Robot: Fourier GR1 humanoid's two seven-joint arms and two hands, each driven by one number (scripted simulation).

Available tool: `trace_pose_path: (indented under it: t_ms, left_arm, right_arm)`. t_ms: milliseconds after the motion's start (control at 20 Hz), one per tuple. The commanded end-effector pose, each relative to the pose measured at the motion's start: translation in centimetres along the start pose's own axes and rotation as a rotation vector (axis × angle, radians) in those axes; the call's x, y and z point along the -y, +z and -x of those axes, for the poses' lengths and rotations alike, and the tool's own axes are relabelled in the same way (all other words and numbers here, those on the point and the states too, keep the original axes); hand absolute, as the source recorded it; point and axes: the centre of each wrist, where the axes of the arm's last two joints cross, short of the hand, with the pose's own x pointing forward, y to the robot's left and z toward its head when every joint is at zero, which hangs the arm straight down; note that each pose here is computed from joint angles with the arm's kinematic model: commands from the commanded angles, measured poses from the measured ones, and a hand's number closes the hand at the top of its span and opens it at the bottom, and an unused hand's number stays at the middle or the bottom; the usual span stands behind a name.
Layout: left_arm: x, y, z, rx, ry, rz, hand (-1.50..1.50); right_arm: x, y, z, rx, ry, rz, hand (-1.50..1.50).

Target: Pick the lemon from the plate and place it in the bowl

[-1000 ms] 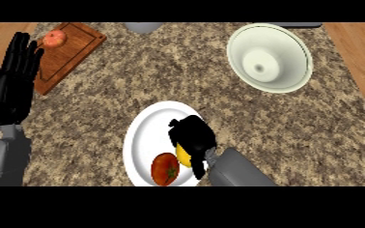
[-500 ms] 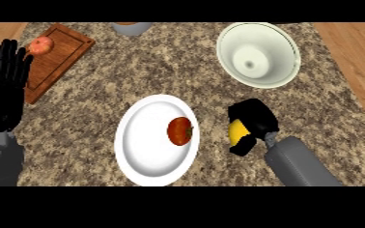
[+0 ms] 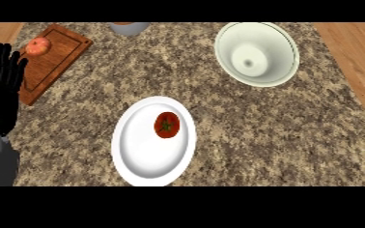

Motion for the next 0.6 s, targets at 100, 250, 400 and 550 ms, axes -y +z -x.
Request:
trace_pose_path:
  t_ms: [100,250,400,550]
  left_arm:
    - [1.7,-0.5,0.1,0.0,0.02,0.056,0.0]
    - [1.3,-1.4,-0.3,-0.016,0.028,0.07,0.0]
    - [2.6,-1.2,-0.5,0.012,0.022,0.071,0.0]
    - [1.5,-0.1,1.1,-0.006,0.029,0.081,0.0]
  right_arm:
    - [7.2,5.0,11.3,-0.036,-0.078,0.184,1.5]
    - [8.6,5.0,11.9,0.087,-0.214,0.239,1.5]
    - [12.5,6.2,12.6,0.153,-0.199,0.327,1.5]
    - [14.0,5.4,11.5,0.221,-0.301,0.373,1.5]
